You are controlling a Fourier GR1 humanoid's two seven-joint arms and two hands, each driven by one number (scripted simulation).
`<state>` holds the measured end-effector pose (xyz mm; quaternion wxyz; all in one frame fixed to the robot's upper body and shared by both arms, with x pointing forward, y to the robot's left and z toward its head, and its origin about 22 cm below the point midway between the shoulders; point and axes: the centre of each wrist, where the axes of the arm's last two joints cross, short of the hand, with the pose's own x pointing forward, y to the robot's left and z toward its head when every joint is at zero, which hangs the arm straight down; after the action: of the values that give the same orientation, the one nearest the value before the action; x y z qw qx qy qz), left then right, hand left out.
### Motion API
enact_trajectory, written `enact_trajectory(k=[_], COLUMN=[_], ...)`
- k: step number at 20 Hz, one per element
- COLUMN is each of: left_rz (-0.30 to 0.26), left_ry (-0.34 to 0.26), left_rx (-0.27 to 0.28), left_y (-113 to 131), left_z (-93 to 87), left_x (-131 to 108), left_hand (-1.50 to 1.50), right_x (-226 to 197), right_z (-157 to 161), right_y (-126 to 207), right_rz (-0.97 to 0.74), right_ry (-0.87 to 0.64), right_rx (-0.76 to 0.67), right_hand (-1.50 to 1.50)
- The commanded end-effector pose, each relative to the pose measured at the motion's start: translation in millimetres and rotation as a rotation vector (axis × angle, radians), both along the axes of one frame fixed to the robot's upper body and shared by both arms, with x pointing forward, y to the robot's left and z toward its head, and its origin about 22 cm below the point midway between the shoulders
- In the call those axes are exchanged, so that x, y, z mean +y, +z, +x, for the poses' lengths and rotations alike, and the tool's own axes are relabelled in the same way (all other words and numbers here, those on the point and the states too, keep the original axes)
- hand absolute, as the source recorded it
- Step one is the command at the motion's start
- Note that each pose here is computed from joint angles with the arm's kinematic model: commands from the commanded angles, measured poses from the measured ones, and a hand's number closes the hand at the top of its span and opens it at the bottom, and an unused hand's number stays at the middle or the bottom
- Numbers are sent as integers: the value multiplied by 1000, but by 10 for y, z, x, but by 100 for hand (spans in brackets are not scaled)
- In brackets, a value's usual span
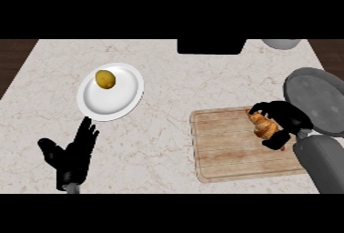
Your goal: Pick the croissant from the cutting board and place it in the pan
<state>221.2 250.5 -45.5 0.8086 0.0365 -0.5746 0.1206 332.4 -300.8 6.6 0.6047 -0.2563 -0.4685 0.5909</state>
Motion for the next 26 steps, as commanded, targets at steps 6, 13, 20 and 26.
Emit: enact_trajectory(k=[6, 13, 20, 26], left_rz=[-2, -12, 1, -13], left_ry=[-10, 27, 28, 49], left_rx=[4, 4, 0, 7], left_y=[88, -50, 2, -1], left_z=[52, -119, -105, -82], left_x=[-67, 126, 127, -29], left_hand=[0, 0, 0, 0], right_x=[4, 364, 583, 491], right_z=[-32, -459, -1195, -1223], right_y=[-340, -230, 33, 725], right_rz=[21, -31, -12, 75], right_ry=[37, 58, 49, -88], right_rx=[-56, -87, -289, -667], right_hand=[150, 150, 150, 150])
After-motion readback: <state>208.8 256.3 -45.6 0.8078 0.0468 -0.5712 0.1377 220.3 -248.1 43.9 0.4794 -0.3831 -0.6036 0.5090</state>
